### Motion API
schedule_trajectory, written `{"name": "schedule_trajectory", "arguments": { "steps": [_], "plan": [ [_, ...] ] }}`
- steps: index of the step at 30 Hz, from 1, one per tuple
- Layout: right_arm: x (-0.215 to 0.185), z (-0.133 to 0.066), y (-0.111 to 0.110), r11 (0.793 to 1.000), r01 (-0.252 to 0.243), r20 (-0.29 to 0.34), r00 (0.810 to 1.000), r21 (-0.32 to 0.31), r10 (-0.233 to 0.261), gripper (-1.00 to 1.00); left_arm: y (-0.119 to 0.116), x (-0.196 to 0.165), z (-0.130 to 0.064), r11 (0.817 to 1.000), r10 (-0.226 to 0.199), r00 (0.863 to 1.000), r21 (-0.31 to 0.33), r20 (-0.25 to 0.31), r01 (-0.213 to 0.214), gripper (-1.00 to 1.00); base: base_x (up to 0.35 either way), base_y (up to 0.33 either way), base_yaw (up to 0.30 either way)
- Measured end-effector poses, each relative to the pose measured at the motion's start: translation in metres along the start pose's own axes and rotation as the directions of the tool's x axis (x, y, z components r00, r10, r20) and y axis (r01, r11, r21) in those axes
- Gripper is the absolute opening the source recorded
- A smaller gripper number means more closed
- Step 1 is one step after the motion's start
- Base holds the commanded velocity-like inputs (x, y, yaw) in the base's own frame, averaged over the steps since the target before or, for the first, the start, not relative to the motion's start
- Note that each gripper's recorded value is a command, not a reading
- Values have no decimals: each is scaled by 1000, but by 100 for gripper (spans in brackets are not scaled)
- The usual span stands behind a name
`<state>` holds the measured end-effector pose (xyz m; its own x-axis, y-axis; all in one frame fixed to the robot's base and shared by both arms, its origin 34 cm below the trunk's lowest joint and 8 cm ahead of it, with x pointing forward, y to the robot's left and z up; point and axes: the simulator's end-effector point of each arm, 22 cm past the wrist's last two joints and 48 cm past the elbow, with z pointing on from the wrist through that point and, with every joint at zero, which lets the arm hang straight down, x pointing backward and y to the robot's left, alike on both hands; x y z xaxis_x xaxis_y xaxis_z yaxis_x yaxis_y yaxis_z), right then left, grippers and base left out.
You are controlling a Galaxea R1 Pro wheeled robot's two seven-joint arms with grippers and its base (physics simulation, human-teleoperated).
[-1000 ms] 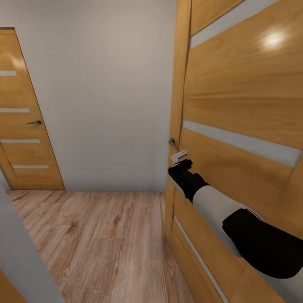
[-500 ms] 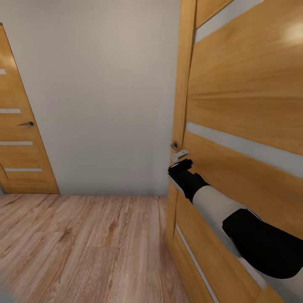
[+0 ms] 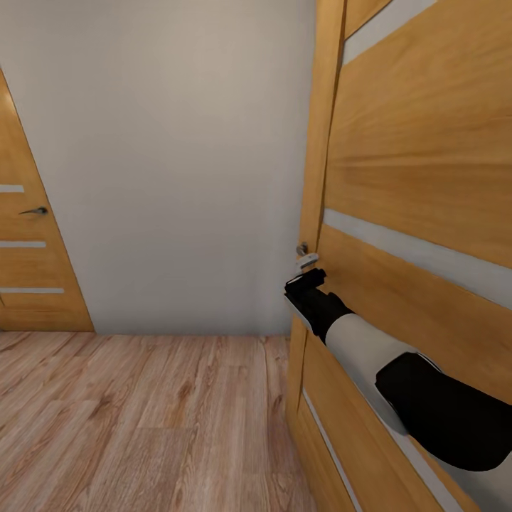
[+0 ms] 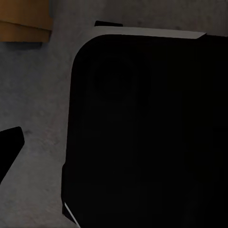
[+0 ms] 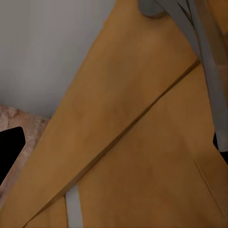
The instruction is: Move the two storage containers from the living room to the garage. In the garage, place one container on the floor and stack the other container on top of it (either order is fine).
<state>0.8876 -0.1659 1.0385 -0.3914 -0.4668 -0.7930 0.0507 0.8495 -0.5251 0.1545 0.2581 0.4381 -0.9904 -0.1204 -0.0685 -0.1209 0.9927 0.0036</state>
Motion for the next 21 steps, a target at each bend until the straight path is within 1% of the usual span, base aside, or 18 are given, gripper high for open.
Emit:
{"name": "schedule_trajectory", "arguments": {
  "steps": [3, 12, 15, 17, 18, 19, 21],
  "plan": [
    [0, 0, 0, 1000, 1, 0, 1000, 1, -1, 100, 0, 0, 0, 1000, 0, 1000, 0, 0, 0, 100, 1, 0, 0],
    [3, 1, -8, 999, -11, -5, 1000, 31, 11, 100, 0, 0, 0, 1000, 0, 1000, 0, 0, 0, 100, 0, 0, 0],
    [13, 8, -25, 998, -14, -21, 1000, 54, 16, 100, 0, 0, 0, 1000, 0, 1000, 0, 0, 0, 100, 0, 0, 0],
    [23, 15, -42, 997, -17, -34, 999, 76, 20, 100, 0, 0, 0, 1000, 0, 1000, 0, 0, 0, 100, 0, 0, 0],
    [28, 18, -53, 996, -11, -41, 999, 92, 15, 100, 0, 0, 0, 1000, 0, 1000, 0, 0, 0, 100, 0, 0, 0],
    [32, 19, -58, 994, 1, -49, 999, 105, 5, 100, 0, 0, 0, 1000, 0, 1000, 0, 0, 0, 100, 0, 0, 0],
    [36, 21, -60, 994, 8, -56, 998, 108, -2, 100, 0, 0, 0, 1000, 0, 1000, 0, 0, 0, 100, 0, 0, 0]
  ]
}}
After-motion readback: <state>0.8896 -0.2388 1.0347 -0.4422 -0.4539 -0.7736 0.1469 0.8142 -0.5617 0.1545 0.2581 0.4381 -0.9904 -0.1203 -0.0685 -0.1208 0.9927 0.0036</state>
